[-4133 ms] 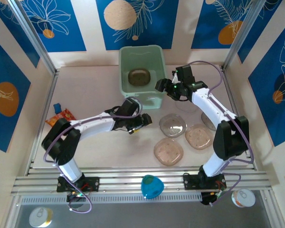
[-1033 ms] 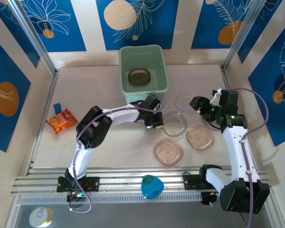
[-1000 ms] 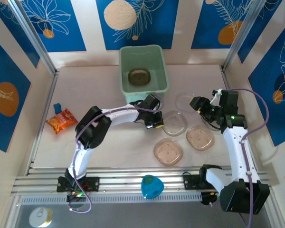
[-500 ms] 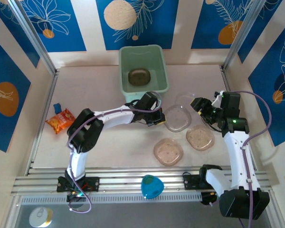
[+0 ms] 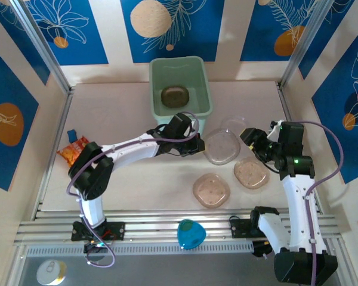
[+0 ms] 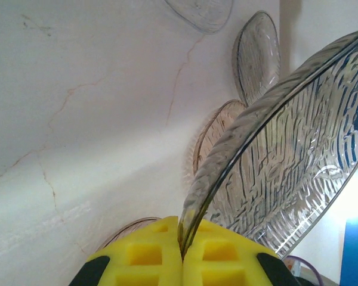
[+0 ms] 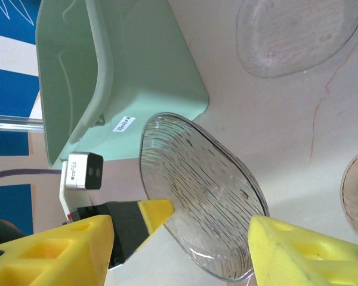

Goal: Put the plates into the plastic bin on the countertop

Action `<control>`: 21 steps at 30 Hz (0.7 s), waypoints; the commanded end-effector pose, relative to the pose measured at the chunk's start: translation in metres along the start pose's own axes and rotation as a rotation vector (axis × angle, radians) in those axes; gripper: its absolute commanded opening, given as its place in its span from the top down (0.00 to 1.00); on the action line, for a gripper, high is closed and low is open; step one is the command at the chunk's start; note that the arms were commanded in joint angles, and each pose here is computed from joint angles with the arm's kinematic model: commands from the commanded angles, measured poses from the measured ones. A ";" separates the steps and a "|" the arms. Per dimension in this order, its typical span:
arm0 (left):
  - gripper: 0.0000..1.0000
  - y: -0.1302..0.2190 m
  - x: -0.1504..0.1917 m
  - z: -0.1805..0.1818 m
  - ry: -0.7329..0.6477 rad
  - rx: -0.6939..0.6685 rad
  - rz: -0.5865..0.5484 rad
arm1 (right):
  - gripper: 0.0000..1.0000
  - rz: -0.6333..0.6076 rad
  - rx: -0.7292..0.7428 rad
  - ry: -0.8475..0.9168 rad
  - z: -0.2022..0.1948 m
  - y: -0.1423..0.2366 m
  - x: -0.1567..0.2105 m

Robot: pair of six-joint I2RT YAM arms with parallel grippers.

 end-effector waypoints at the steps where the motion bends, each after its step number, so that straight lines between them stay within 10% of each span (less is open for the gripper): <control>1: 1.00 0.010 0.001 -0.011 -0.058 0.024 -0.018 | 0.39 0.080 0.020 -0.053 -0.009 0.001 0.019; 21: 1.00 0.024 -0.019 -0.040 -0.027 0.020 -0.171 | 0.54 -0.015 0.173 -0.228 -0.041 -0.016 0.058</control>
Point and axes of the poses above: each hand's point on the last joint's axis, 136 mm out from that joint toward the fingers, its own y axis back along the fingers, its own z axis along the line the jaws close on, x = y × z, the point moved 5 cm from there along y, back along the fingers, and after that the axes turned 11 degrees about -y, right-handed, at the moved point
